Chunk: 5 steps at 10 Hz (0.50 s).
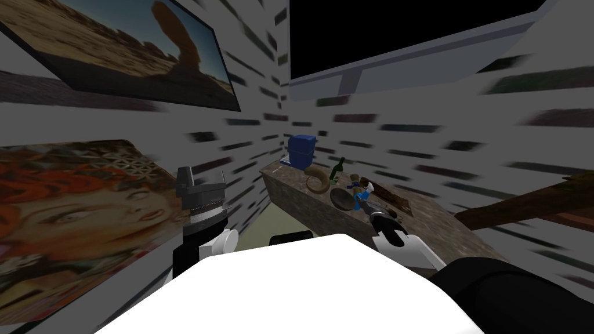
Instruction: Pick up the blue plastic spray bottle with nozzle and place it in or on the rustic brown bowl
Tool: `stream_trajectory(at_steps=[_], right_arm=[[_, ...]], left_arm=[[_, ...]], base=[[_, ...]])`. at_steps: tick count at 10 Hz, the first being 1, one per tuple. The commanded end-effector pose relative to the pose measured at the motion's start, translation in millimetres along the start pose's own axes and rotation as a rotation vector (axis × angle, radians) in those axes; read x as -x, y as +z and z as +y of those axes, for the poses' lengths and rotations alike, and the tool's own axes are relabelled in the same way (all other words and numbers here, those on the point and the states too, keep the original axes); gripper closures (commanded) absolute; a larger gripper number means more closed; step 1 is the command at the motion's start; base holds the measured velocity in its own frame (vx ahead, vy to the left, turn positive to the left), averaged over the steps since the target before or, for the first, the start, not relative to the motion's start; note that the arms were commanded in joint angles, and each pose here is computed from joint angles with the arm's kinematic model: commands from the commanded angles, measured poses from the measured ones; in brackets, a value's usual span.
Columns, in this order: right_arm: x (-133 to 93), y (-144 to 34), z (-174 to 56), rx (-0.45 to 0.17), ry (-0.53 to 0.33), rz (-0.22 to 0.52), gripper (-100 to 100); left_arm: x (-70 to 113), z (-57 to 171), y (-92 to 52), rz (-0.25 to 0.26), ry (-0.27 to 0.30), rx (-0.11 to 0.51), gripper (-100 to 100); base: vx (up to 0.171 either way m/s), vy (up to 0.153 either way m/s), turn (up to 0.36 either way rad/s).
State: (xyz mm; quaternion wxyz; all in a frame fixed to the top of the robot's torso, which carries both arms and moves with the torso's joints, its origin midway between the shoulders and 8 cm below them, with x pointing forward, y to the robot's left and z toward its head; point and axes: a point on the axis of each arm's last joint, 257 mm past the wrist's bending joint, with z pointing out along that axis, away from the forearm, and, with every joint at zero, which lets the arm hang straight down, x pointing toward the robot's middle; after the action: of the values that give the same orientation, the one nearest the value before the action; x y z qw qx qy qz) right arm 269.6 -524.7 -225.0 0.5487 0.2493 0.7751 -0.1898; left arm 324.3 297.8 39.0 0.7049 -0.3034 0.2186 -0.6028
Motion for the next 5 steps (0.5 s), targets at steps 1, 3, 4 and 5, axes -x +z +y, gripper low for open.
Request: stream_trajectory(at_steps=[1, 3, 4, 5], right_arm=[[-1, -7.1, 0, -0.005, -0.001, 0.018, -100], [-4, -15.0, -1, -0.010, -0.001, 0.041, -100], [-5, -19.2, -1, -0.013, -0.001, 0.054, -100], [-7, -24.7, -1, -0.016, 0.000, 0.071, -100]], left_arm=[[0.0, 0, 0.0, 0.000, 0.000, 0.000, 0], [0.0, 0, 0.0, 0.000, 0.000, 0.000, 0], [0.0, 0, 0.0, 0.000, 0.000, 0.000, 0], [0.0, 0, 0.0, 0.000, 0.000, 0.000, 0]], base=[[0.041, -0.031, 0.031], [0.037, -0.040, 0.029], [0.040, -0.042, 0.035], [0.048, -0.040, 0.036]])
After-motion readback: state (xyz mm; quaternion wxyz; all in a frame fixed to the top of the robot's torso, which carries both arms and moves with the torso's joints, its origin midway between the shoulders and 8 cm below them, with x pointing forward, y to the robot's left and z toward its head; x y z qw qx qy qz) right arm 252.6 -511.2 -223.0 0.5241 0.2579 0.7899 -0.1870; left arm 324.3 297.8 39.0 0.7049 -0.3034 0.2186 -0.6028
